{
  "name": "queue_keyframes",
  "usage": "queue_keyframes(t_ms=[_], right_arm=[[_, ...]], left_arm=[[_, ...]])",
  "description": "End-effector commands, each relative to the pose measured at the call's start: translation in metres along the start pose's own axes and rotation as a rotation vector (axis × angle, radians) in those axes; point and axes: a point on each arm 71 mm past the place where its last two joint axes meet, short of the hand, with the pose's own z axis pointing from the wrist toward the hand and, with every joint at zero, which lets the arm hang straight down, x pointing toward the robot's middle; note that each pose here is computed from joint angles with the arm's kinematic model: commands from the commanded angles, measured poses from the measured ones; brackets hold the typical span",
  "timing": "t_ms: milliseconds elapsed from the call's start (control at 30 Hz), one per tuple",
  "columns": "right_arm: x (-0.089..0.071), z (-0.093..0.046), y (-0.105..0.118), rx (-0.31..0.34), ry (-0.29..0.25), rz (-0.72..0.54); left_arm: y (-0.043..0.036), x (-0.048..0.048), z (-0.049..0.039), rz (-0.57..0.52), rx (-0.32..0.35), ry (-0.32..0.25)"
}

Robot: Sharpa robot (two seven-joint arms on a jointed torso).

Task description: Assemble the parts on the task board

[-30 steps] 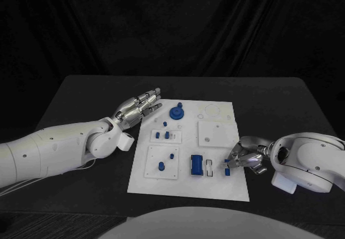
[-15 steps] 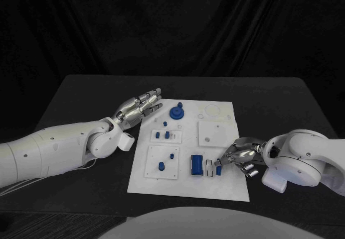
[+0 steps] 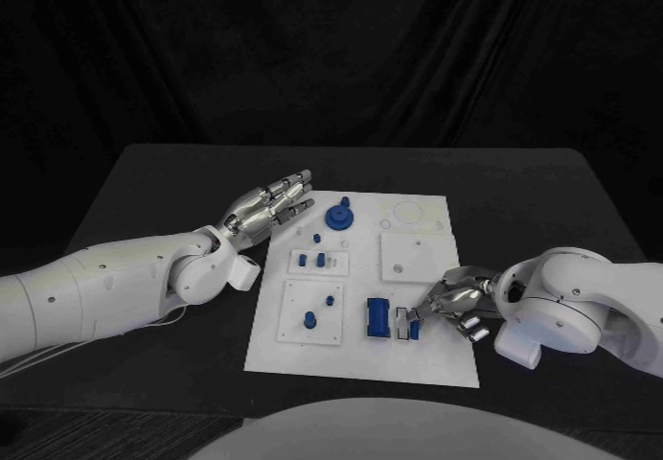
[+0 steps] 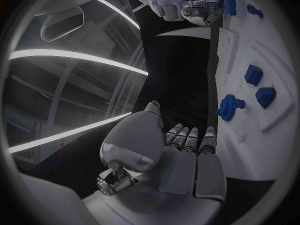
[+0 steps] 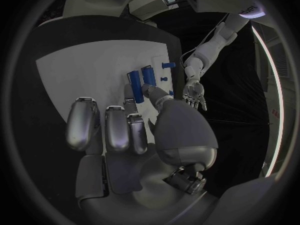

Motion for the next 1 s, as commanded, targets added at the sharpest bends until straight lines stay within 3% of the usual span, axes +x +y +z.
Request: queue_keyframes(t_ms=[33,533,1000], right_arm=[[0.0033,0.003,-0.0032,0.036,0.022,-0.039],[0.0071,0.0095,-0.0019,0.037,0.027,-0.061],[0.0063,0.0086,0.0022,-0.01,-0.022,-0.045]], left_arm=[[-0.0008,0.0028,0.0015,-0.018,0.022,0.014],[-0.0007,0.0052,0.0021,-0.026,0.023,0.024],[-0.0001,0.0055,0.0018,-0.031,0.018,0.03]])
